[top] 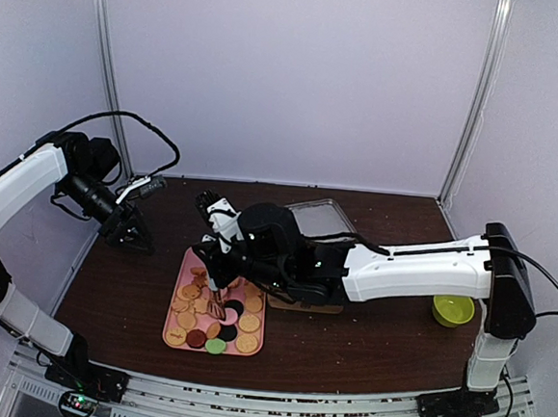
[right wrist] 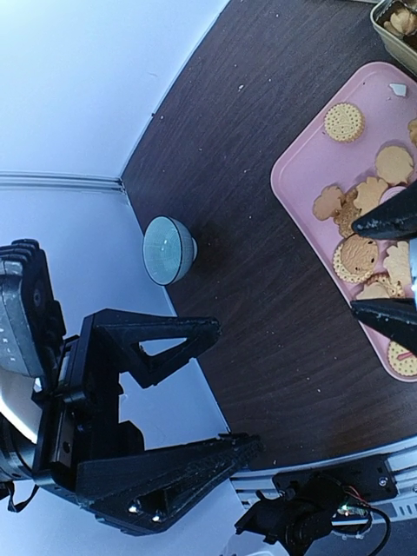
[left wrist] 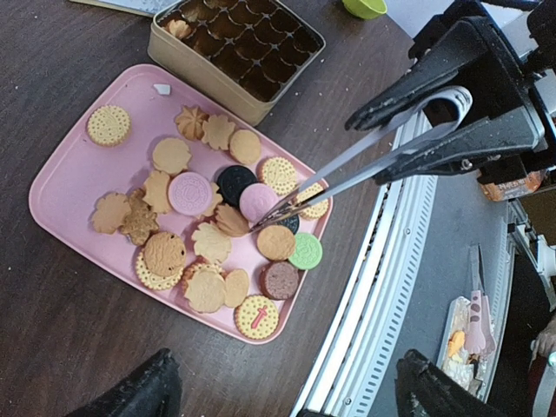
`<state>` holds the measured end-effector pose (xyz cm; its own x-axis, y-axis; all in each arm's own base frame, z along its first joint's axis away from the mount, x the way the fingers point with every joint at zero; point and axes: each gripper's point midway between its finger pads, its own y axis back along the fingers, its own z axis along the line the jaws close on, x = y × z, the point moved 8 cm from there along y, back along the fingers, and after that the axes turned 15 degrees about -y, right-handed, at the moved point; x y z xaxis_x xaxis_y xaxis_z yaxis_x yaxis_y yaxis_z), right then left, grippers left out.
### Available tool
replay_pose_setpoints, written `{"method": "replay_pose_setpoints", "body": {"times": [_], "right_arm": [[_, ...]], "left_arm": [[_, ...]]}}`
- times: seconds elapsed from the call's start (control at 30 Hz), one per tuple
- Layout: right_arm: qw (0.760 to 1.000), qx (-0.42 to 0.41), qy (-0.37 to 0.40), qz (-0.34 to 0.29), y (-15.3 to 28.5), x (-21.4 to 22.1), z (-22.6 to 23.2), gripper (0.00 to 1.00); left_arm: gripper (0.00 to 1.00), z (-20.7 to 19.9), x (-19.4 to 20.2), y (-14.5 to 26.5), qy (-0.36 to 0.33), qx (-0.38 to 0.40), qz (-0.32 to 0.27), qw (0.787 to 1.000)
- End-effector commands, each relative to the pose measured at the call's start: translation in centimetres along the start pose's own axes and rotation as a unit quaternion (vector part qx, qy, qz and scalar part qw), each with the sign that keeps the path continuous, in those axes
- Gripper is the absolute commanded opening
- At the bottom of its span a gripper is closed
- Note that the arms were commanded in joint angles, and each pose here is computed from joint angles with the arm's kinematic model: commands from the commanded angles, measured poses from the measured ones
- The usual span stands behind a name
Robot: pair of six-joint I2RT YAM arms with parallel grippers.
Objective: Pack the cookies
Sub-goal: Pass from the right arm to the left
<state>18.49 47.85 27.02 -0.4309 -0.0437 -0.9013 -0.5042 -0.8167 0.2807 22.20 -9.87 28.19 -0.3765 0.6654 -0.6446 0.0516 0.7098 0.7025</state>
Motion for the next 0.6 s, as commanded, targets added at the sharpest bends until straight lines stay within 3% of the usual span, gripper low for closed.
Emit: {"method": "replay_pose_setpoints", "body": {"times": [0.0, 0.3, 0.57], "right_arm": [[1.000, -0.004, -0.001, -0.024, 0.2, -1.3, 0.8, 0.14], [0.997, 0.003, -0.011, -0.074, 1.7, -4.3, 1.2, 0.04], [0.982, -0.046, -0.111, -0.147, 4.2, -7.8, 0.3, 0.05]], "left_arm": [[0.88, -0.1, 0.1, 0.0, -0.007, 0.002, -0.003, 1.000], [0.87, -0.3, 0.2, -0.2, -0.008, 0.007, -0.012, 1.000], [0.86, -1.4, -0.6, -0.4, -0.033, 0.051, -0.077, 0.995]]}}
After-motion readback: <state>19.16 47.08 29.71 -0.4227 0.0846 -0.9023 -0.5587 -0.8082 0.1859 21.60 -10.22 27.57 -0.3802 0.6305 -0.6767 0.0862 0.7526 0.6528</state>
